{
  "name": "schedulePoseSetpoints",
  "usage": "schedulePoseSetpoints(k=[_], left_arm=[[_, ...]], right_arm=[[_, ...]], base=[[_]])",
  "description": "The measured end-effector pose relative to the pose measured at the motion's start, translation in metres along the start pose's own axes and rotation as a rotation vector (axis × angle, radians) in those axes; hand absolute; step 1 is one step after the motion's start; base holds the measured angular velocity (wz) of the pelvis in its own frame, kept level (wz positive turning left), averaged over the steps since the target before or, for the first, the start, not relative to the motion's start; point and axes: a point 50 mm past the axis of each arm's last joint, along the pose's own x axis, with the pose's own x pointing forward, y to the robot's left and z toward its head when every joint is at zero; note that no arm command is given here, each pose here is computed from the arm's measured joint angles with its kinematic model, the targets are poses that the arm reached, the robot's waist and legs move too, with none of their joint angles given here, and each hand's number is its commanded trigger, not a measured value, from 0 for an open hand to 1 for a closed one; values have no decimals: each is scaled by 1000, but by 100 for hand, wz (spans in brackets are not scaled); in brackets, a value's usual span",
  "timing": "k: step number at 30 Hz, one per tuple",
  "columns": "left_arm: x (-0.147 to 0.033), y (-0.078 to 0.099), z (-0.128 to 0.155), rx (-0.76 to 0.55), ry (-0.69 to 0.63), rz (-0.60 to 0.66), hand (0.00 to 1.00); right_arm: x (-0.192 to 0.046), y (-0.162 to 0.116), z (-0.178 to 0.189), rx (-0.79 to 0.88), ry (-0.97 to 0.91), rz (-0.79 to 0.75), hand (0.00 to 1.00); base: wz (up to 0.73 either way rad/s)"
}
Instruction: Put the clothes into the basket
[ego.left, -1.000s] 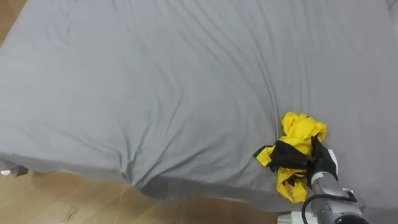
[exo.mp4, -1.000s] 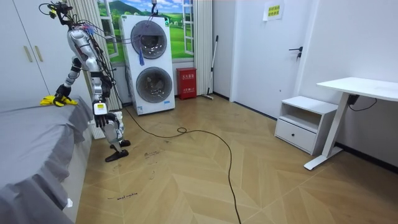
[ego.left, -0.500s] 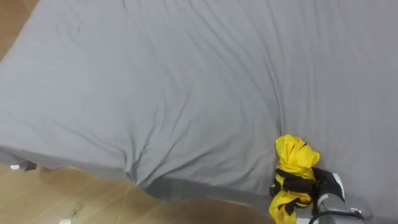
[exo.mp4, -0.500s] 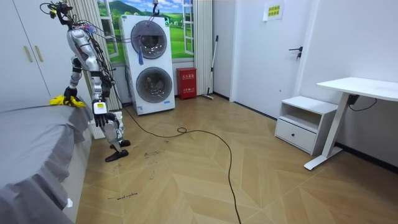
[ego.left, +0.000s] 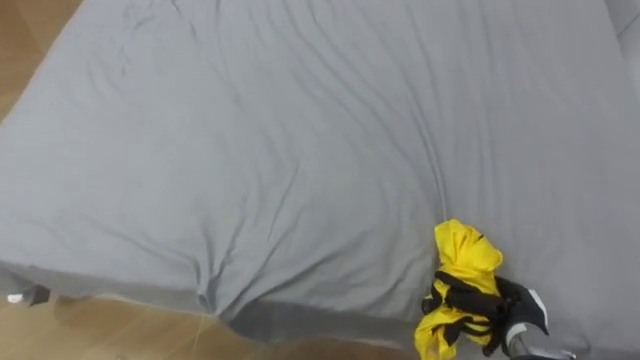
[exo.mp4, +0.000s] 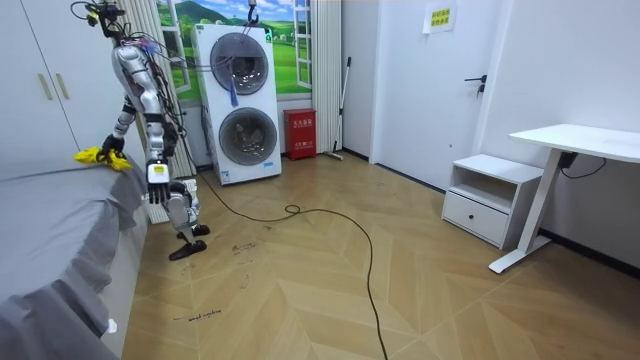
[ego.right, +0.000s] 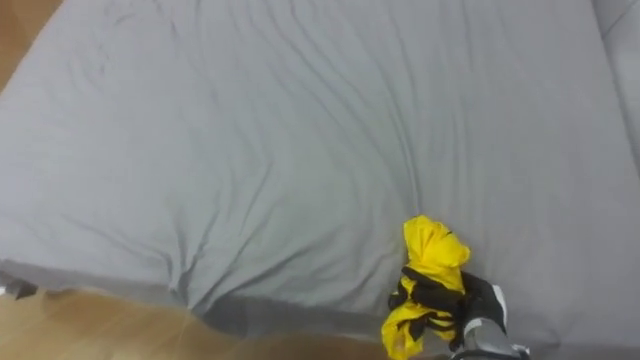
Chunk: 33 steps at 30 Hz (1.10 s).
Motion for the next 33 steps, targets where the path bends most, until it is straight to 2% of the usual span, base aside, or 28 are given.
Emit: schedulePoseSetpoints(k=[6, 12, 16, 20, 24, 31, 33], left_arm=[[-1, 6, 2, 77, -41, 13, 0], [-2, 1, 0, 86, -29, 4, 0], [-2, -3, -2, 85, -6, -5, 0], [-3, 0, -10, 79, 43, 6, 0], [-4, 4, -17, 71, 72, 19, 0], [-6, 5, -25, 96, 108, 21, 0], [-6, 5, -25, 99, 110, 17, 0]], right_arm=[[-19, 2, 36, 69, -237, 64, 100], [-29, -11, 49, 113, -319, 41, 100], [-30, -27, 54, 154, -339, -34, 100], [-34, -45, 55, 193, -360, -107, 100], [-35, -52, 56, 212, -368, -127, 100], [-38, -67, 35, 220, -291, -176, 100], [-36, -73, 25, 270, -241, -202, 100]], base=[[-42], [-51], [-48], [-20], [-27], [-10], [-10]])
